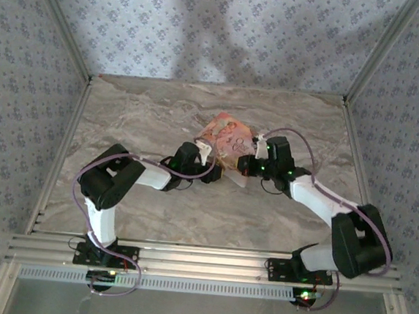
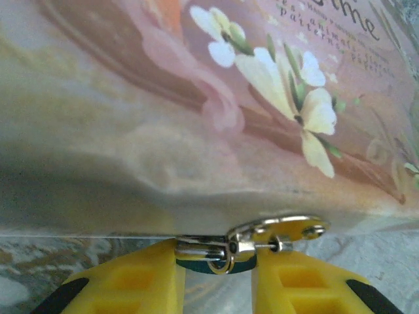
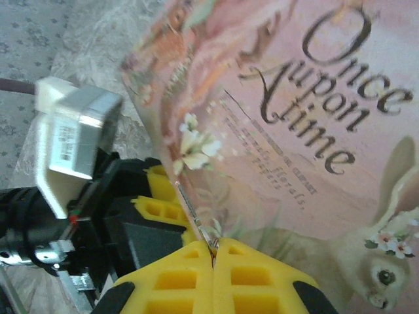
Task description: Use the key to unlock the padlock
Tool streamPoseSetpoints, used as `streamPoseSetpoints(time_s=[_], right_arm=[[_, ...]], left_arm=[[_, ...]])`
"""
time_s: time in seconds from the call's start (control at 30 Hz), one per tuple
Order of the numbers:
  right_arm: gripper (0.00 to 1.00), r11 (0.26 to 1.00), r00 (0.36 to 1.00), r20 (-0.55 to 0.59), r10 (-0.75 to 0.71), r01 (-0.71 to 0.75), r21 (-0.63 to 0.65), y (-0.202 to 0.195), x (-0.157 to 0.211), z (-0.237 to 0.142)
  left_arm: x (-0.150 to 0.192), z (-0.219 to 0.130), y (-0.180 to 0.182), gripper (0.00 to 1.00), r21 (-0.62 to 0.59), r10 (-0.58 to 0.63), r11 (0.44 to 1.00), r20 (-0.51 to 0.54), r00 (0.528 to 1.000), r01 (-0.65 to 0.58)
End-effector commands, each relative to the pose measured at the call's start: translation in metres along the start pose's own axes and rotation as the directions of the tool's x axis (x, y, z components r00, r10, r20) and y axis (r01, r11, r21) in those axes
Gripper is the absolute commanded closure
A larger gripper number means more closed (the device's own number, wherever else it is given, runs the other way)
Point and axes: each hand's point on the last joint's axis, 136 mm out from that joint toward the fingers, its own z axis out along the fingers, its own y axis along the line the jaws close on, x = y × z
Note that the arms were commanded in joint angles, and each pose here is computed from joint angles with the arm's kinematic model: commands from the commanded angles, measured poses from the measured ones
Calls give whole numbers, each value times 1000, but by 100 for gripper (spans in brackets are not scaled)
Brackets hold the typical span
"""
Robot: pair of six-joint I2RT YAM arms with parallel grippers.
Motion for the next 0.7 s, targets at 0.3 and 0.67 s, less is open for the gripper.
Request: streamPoseSetpoints(time_s=[0.3,0.67], right_arm=[[100,979,969,143,-203,196,63,12,25,-47],[100,949,939,146,-312,299,102,12,75,-38]], left_arm=[[-14,-13,-50,75,85,-165,982,-58,985,169],[-15,-19,-60,75,77,-272,957,-101,957,280]])
